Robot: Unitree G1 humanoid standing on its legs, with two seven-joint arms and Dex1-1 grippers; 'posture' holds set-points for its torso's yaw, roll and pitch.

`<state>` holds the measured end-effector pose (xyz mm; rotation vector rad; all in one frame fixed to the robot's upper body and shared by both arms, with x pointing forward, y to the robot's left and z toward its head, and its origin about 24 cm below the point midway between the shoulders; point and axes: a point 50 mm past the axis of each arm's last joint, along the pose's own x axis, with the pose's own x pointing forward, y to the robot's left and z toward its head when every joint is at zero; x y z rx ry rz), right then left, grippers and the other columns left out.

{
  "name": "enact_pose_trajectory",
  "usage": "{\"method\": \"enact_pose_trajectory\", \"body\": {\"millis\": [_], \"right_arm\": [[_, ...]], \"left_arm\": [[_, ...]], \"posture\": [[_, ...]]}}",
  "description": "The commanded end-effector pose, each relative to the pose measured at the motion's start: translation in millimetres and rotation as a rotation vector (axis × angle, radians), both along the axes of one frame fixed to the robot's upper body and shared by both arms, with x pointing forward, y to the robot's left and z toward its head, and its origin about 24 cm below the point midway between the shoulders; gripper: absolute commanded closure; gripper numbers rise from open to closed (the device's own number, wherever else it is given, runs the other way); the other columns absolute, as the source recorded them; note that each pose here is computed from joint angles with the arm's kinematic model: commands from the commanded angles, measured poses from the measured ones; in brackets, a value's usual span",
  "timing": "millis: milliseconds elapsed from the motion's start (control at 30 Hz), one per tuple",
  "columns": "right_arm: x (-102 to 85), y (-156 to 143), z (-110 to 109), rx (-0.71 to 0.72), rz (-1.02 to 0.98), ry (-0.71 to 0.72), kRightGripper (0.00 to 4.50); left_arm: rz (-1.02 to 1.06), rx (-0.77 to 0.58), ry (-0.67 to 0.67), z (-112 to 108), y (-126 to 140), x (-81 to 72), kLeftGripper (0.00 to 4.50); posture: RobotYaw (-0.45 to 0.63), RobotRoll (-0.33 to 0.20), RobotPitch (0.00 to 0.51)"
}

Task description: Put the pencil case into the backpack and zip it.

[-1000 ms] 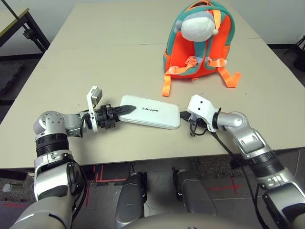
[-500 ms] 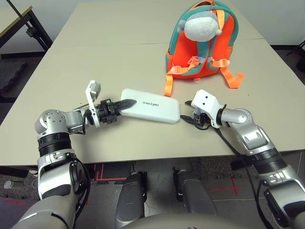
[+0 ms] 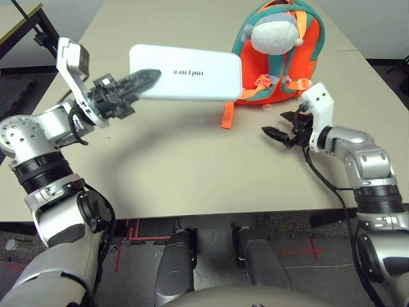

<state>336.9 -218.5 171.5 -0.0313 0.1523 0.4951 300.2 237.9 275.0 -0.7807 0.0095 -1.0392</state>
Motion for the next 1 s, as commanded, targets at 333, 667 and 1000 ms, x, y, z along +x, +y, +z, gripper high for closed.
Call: {"method": "enact_pose_trajectory", "body": {"millis": [333, 667, 1000], "right_arm": [[25.6, 17.2, 24.1, 0.236, -0.097, -0.070, 0.00], [48.9, 38.9, 20.9, 0.258, -0.094, -0.085, 0.00], [68.3, 40.4, 22.1, 0.230, -0.140, -0.131, 0.00]], "left_arm": [[0.313, -0.151, -0.340, 68.0, 21.8, 2.9, 3.11], [0.383, -0.144, -0.359, 68.4, 26.1, 9.7, 3.11], [0.384, -0.126, -0.354, 67.7, 23.2, 13.2, 3.11]], "posture": [[-0.10, 0.000, 0.178], [-0.09, 0.000, 0.179], [-0.08, 0.000, 0.177]]}}
